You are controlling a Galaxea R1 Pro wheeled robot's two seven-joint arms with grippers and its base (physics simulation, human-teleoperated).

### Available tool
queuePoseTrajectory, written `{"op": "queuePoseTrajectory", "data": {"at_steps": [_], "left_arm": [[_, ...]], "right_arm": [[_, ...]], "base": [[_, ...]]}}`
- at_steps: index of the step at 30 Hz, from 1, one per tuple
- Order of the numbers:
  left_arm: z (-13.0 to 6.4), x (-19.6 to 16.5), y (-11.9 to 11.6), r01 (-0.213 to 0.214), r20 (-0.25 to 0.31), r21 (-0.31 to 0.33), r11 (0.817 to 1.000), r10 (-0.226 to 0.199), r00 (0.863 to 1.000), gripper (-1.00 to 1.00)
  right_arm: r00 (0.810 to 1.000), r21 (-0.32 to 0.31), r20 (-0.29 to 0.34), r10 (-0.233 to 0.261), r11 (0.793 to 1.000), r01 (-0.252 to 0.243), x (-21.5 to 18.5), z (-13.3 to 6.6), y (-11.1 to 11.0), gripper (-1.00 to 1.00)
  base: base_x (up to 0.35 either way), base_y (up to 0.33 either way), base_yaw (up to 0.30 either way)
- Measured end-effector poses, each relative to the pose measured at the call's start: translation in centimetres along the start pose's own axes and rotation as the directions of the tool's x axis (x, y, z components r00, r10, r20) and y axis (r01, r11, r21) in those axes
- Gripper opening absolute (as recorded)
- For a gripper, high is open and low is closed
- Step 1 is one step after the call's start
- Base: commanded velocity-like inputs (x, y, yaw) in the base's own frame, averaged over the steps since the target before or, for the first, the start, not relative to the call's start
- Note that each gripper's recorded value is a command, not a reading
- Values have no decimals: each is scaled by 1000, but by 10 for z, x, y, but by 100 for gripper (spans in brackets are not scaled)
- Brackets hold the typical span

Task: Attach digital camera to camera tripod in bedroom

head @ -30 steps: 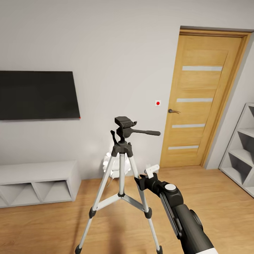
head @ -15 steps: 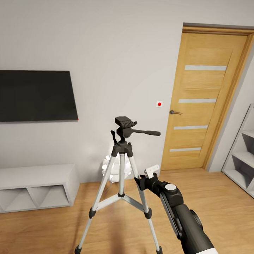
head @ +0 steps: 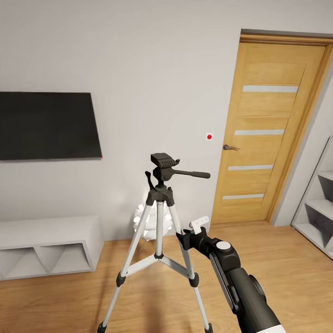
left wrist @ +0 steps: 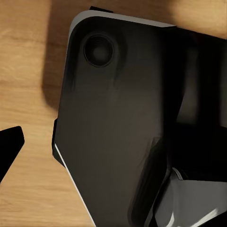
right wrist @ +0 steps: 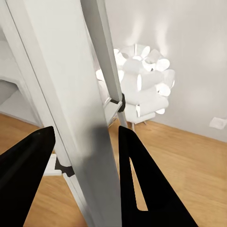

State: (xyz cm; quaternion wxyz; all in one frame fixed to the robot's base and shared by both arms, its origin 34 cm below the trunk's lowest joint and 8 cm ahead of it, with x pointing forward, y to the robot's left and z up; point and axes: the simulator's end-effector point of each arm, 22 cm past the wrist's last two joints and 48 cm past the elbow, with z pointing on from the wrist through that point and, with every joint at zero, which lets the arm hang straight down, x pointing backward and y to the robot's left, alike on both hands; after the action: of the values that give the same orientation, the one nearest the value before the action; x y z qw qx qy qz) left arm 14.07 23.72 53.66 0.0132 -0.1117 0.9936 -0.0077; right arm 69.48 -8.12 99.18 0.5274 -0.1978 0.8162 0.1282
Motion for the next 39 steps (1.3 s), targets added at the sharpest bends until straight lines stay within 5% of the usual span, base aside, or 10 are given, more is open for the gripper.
{"op": "queuePoseTrajectory", "data": {"at_steps": [39], "left_arm": [[0,0,0,0,0,0,1000,0,1000,100]], "right_arm": [[1000,14,-17,13,1000,-13,9,-3,-6,-100]], "base": [[-16,0,0]]}}
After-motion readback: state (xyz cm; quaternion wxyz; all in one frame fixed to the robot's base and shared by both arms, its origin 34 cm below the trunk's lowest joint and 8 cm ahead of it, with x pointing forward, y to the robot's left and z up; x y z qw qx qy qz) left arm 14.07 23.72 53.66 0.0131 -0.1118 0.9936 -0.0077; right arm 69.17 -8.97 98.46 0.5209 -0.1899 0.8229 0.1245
